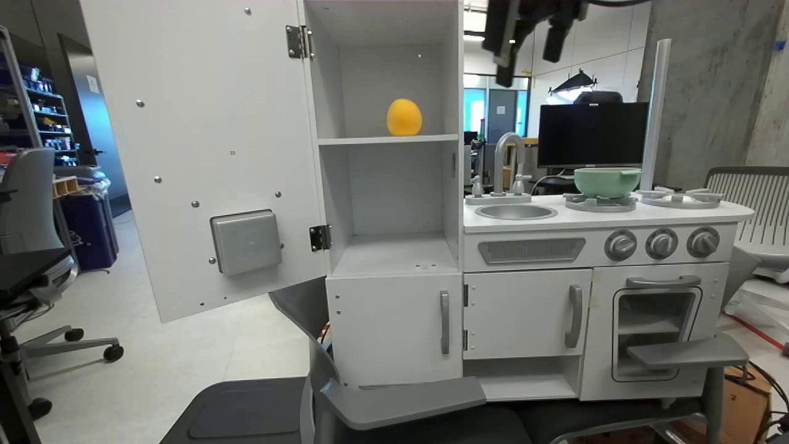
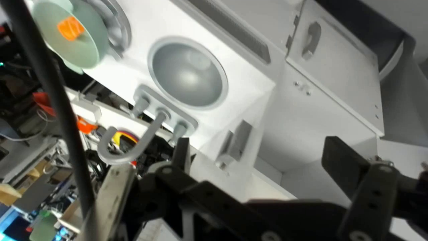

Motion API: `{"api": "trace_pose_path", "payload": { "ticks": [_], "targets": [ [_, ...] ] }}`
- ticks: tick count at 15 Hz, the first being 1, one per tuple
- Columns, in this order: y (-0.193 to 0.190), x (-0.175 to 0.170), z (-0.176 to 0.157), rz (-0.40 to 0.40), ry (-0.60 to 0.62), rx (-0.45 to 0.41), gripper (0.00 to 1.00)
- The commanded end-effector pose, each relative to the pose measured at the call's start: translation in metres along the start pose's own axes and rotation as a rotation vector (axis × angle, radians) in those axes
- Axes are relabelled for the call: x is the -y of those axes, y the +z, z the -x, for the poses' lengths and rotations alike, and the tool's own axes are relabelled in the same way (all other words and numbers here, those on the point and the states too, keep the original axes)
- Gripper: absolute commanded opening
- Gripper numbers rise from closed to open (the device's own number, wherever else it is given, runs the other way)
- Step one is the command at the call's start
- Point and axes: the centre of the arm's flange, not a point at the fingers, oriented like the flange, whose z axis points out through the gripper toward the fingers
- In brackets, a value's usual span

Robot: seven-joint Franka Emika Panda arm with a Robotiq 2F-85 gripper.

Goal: Open the upper cupboard then move the objects from the sink and the green plate then put them on the second shelf of the cupboard

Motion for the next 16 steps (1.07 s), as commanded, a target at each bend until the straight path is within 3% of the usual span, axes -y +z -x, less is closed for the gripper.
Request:
{"api": "trace_pose_path", "payload": {
  "ticks": [1, 5, 8, 16],
  "targets": [
    [-0.014, -0.093, 0.029, -0.013, 0.073, 0.133, 1.0],
    [0.031, -0.193, 0.04, -0.05, 0.233, 0.231, 1.0],
    [0.065, -0.241, 0.04, -0.062, 0.336, 0.277, 1.0],
    [0.164, -0.278, 0.008, -0.14, 0.537, 0.324, 1.0]
  ]
}}
